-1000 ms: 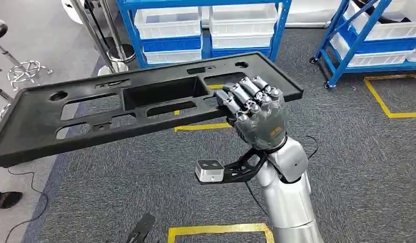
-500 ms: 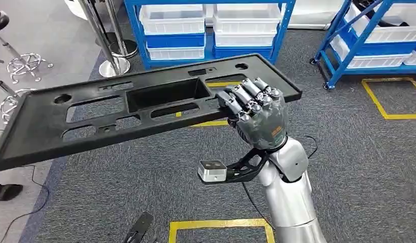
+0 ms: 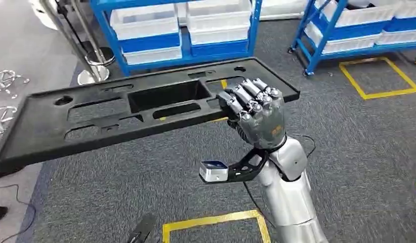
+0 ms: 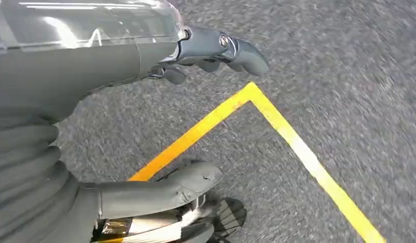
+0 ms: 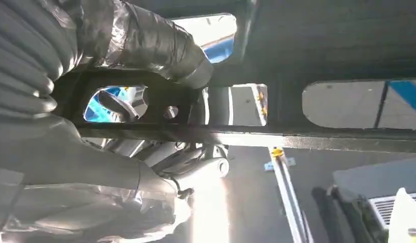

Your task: Take the parts from the cabinet and place them on the table.

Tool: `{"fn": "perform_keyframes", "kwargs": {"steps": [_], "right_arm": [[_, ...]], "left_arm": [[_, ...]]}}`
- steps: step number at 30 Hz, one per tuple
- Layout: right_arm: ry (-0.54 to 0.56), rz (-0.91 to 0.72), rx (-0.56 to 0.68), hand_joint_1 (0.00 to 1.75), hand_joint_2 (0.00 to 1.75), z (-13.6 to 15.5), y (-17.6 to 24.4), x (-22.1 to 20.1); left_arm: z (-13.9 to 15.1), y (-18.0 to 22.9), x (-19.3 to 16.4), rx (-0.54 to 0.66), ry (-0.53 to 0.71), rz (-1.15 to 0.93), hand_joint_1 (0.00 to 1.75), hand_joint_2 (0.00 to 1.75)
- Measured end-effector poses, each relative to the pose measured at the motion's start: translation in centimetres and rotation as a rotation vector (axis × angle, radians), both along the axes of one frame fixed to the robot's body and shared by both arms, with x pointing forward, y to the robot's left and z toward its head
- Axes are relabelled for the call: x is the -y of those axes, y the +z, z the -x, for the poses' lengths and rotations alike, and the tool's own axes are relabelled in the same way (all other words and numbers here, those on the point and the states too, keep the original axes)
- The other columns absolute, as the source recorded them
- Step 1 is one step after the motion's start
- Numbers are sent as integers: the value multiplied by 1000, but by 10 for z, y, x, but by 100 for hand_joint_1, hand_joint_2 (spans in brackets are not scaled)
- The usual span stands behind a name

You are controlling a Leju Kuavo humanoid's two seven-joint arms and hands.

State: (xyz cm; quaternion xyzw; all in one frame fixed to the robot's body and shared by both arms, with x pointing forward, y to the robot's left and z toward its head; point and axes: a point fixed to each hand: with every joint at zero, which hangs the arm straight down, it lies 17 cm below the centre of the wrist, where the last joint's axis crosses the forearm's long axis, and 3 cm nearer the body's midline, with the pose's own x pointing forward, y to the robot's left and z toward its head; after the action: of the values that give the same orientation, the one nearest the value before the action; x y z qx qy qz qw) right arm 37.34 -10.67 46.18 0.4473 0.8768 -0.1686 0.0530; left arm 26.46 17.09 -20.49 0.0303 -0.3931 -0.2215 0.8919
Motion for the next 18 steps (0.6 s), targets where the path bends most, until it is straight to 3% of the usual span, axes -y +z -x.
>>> {"fn": "perform_keyframes", "kwargs": {"steps": [18], "right_arm": [[14, -16, -14, 175, 175, -1, -3, 2]], "left_arm": [[-3, -1, -11, 4, 3, -23, 0, 175]]}}
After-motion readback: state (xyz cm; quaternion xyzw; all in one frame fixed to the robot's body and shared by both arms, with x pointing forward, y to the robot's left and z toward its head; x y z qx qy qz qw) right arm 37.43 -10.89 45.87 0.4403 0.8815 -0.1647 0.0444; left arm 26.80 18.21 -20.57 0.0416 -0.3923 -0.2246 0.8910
